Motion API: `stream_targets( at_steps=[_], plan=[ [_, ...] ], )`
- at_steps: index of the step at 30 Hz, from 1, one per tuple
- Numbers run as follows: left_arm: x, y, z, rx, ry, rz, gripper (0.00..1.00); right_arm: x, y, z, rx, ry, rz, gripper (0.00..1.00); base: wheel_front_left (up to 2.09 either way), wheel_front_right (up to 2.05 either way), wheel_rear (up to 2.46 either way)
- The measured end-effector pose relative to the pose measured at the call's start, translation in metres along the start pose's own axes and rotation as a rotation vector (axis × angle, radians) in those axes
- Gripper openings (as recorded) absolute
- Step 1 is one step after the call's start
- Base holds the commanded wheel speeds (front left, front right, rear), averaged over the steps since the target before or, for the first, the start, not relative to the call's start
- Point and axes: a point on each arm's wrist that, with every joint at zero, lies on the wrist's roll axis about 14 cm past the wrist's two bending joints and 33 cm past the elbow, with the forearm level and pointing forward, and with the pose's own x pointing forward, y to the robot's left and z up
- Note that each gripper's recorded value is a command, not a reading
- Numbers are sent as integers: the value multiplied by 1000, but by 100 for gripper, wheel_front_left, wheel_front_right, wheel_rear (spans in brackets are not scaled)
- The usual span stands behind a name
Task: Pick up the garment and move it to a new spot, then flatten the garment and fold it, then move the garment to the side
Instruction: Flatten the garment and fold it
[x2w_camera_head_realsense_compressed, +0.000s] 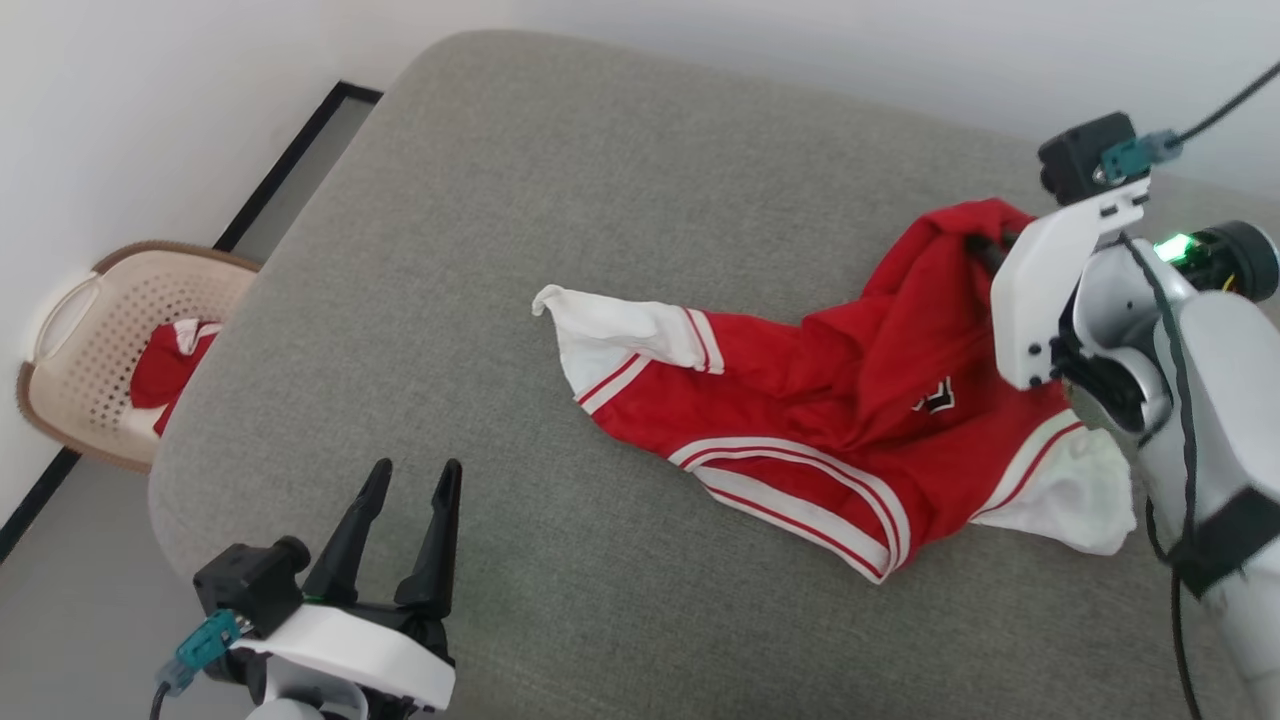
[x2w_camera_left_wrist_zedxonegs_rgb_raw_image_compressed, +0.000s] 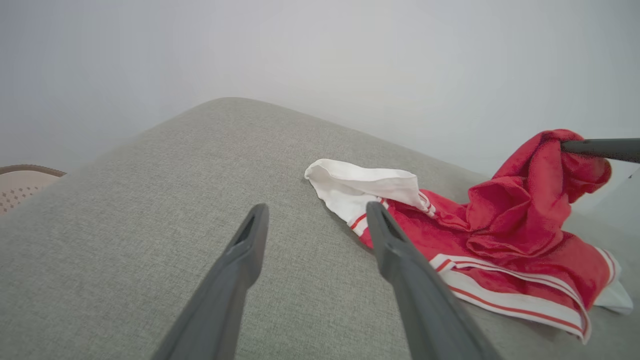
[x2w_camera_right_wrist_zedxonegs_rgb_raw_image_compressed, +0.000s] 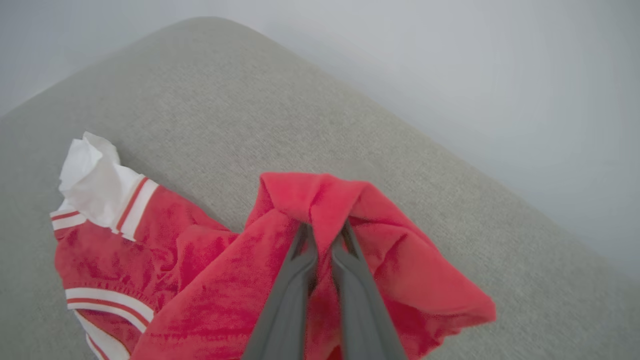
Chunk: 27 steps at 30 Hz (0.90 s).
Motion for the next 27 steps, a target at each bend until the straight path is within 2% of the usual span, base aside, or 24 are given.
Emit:
stream_targets(
  at_steps=[2,3,4,5,10,15,23,27],
  plan=[
    [1,1,-1,0,3,5,100,13,-4,-5,-2,29,-8,0,0,0,0],
    [2,1,-1,2,6,7,100,18,-5,-5,-3,32,-9,13,0,0,0],
    [3,1,-2,3,8,7,100,24,-6,-5,6,30,-12,47,0,0,0],
    [4,0,-2,2,10,8,100,29,-6,-5,1,28,-12,100,0,0,0],
    [6,3,-4,3,21,15,100,44,-3,-8,11,35,-7,100,0,0,0],
    [10,1,-5,8,26,3,100,40,-8,4,-4,-10,-14,100,0,0,0],
    [19,-4,-2,23,21,-40,100,9,-26,25,15,-131,-34,100,0,0,0],
    [22,-9,-3,31,25,-68,100,-11,-40,5,51,-115,-62,100,0,0,0]
  ],
)
